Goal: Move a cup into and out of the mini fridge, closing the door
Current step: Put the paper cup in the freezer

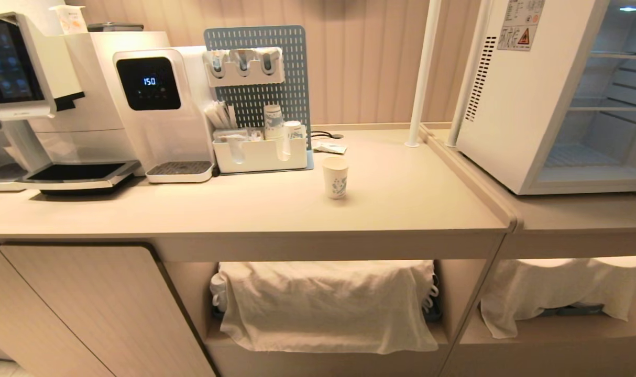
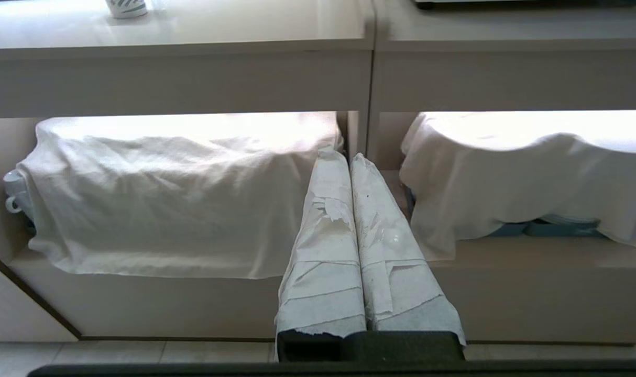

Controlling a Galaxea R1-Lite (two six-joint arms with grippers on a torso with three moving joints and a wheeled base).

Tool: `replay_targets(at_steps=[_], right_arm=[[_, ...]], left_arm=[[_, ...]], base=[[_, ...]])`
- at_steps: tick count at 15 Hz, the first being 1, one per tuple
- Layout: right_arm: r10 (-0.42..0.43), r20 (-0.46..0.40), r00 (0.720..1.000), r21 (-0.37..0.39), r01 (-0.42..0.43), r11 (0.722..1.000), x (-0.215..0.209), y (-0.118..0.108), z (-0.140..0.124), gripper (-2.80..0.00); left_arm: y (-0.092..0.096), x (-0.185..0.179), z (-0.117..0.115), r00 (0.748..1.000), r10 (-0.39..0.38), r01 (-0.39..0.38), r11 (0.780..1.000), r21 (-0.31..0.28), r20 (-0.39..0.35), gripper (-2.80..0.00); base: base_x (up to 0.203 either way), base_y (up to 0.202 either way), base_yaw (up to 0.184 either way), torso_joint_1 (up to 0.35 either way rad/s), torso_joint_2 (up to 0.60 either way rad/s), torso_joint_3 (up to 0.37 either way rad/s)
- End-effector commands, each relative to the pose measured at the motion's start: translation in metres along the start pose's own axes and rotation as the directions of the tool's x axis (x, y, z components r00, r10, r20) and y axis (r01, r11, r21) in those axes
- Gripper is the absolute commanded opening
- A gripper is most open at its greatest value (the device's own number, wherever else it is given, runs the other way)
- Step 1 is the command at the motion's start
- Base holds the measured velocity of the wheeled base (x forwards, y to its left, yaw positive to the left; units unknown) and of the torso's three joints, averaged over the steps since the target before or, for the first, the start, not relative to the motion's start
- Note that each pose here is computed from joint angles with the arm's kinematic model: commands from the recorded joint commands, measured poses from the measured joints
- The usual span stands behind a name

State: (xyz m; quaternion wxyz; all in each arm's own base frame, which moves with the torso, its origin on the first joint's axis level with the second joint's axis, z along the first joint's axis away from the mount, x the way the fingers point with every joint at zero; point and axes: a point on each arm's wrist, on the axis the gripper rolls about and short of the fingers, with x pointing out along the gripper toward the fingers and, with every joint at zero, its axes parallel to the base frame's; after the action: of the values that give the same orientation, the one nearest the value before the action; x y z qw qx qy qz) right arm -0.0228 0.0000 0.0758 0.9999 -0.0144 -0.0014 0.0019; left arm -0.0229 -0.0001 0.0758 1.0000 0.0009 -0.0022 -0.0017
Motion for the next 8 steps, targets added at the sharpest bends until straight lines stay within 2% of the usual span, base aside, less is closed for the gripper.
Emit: replay_targets(at_steps=[1, 8], right_arm=[[0.0, -0.001, 1.0, 0.0, 0.0, 1.0, 0.0001, 0.0, 0.0001, -2.8], [0.001, 0.0, 1.0, -0.002, -0.001, 1.0, 0.0001, 0.0, 0.0002, -2.8]], left_arm=[[0.0, 0.0001, 0.0001, 1.0, 0.0, 0.0, 1.0, 0.0, -0.001, -2.8], [0.0, 0.0001, 0.0002, 1.0, 0.0, 0.0, 1.0, 0.001, 0.0, -2.8]], base=[[0.0, 0.19, 0.001, 0.005, 0.0, 0.01], [0.0, 0.195, -0.001, 0.003, 0.0, 0.002]])
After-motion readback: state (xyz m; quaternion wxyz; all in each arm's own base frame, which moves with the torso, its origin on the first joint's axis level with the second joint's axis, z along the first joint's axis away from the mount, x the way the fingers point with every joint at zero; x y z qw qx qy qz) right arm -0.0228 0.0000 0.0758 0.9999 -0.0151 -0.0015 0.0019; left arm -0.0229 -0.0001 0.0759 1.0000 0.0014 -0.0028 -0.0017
